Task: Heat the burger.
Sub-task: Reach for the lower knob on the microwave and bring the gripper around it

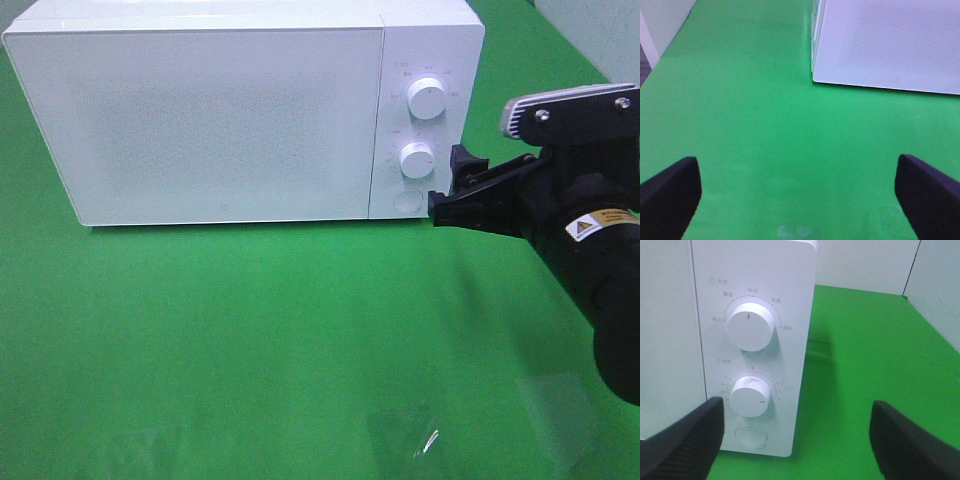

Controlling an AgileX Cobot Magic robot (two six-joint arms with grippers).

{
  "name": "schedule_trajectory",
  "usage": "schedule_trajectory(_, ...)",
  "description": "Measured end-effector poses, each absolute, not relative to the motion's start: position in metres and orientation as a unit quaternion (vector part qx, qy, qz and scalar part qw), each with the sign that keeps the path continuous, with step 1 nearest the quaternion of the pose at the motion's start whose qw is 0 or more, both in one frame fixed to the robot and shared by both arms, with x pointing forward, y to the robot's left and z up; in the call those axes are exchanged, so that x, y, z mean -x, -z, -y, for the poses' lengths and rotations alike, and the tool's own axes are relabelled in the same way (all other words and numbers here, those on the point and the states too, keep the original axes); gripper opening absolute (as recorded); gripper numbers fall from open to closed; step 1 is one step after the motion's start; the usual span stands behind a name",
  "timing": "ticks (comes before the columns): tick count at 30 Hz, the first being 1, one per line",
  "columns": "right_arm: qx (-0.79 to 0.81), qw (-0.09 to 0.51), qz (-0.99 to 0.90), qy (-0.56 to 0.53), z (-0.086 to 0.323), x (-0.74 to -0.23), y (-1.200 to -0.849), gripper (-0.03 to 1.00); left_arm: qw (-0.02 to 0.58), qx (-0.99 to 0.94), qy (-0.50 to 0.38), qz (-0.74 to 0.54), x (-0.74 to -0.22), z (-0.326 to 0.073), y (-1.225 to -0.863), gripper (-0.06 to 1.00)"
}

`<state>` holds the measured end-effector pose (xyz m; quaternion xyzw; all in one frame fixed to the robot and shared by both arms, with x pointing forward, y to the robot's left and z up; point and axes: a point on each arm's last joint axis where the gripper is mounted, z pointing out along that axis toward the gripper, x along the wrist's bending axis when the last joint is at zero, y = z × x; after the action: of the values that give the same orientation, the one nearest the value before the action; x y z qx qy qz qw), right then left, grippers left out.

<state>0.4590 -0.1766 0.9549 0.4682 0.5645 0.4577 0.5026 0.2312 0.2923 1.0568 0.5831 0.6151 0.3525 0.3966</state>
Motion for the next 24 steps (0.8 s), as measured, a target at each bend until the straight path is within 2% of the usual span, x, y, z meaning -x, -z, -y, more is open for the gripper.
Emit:
schedule_trajectory(4,-0.456,0.505,-0.573,-0.457,0.158,-0.469,-0.945,0.76,0.397,-0.583,-0.353,-0.615,-0.231,-0.292,-1.057,0.99)
schedule_trajectory(24,-0.474,0.504,-0.565,-0.45,0.134,-0.503,-0.921,0.76,0.397,-0.583,-0.353,-0.615,-0.231,-0.292,-1.057,0.99)
